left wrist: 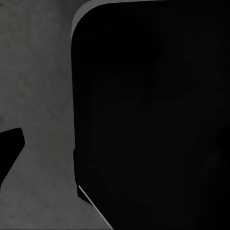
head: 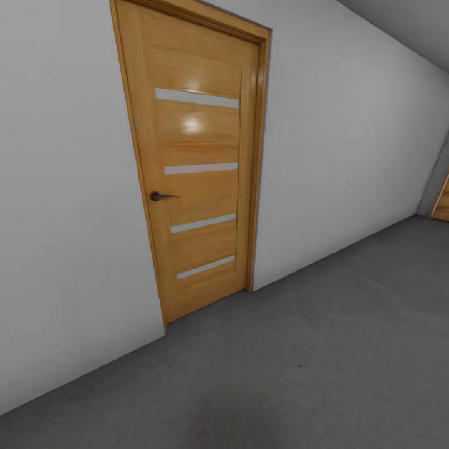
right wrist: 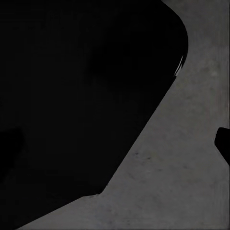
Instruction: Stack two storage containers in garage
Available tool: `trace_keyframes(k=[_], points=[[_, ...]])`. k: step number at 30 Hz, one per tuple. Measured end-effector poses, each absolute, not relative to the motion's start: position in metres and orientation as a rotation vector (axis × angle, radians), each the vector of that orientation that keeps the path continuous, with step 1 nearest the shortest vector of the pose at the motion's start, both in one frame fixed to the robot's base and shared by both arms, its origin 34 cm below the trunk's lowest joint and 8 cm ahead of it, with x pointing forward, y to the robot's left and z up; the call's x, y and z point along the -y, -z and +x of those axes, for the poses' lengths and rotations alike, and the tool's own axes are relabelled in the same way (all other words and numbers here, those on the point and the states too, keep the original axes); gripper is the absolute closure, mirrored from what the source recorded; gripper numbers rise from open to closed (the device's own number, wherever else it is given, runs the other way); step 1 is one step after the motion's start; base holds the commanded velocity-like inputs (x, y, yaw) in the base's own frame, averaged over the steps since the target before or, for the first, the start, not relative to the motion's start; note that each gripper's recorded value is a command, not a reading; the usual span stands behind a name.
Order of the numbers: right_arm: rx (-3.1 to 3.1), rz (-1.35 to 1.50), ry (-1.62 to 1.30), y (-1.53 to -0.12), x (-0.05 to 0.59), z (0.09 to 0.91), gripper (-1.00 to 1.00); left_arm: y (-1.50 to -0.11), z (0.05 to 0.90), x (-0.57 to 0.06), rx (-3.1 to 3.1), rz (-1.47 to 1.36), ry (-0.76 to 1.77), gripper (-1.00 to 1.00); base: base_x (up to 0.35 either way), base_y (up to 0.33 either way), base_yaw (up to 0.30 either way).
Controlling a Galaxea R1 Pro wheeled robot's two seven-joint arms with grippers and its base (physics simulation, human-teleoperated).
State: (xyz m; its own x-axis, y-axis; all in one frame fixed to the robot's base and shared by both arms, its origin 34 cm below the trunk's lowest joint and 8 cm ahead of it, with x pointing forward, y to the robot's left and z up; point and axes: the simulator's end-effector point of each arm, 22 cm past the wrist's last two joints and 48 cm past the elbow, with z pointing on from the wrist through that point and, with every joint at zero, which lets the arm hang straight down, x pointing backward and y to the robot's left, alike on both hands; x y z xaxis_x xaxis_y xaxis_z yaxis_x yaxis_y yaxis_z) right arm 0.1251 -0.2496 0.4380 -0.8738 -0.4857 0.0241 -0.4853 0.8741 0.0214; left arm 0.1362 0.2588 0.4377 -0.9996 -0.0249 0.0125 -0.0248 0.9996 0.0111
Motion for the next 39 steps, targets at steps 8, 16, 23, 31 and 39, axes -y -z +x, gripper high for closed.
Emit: trace_keyframes(k=[8, 16, 23, 31, 39], points=[[3.014, 0.781, 0.022, -0.438, 0.2498, 0.1251, -1.0, -0.4377, 0.1362, -0.2587, 3.129, 0.039, 0.017, -1.0, 0.313, -0.093, 0.0], [3.014, 0.779, 0.022, -0.438, 0.2498, 0.1251, -1.0, -0.4377, 0.1362, -0.2587, 3.129, 0.039, 0.017, -1.0, 0.313, -0.101, 0.0], [3.013, 0.781, 0.023, -0.438, 0.2496, 0.1251, -1.0, -0.4377, 0.1359, -0.2587, 3.128, 0.039, 0.017, -1.0, 0.313, -0.106, 0.0], [3.014, 0.776, 0.022, -0.438, 0.2498, 0.125, -1.0, -0.4377, 0.1361, -0.2587, 3.128, 0.04, 0.017, -1.0, 0.313, -0.106, 0.0], [3.013, 0.774, 0.024, -0.438, 0.2496, 0.1247, -1.0, -0.4377, 0.1361, -0.2587, 3.128, 0.041, 0.017, -1.0, 0.313, -0.106, 0.0]])
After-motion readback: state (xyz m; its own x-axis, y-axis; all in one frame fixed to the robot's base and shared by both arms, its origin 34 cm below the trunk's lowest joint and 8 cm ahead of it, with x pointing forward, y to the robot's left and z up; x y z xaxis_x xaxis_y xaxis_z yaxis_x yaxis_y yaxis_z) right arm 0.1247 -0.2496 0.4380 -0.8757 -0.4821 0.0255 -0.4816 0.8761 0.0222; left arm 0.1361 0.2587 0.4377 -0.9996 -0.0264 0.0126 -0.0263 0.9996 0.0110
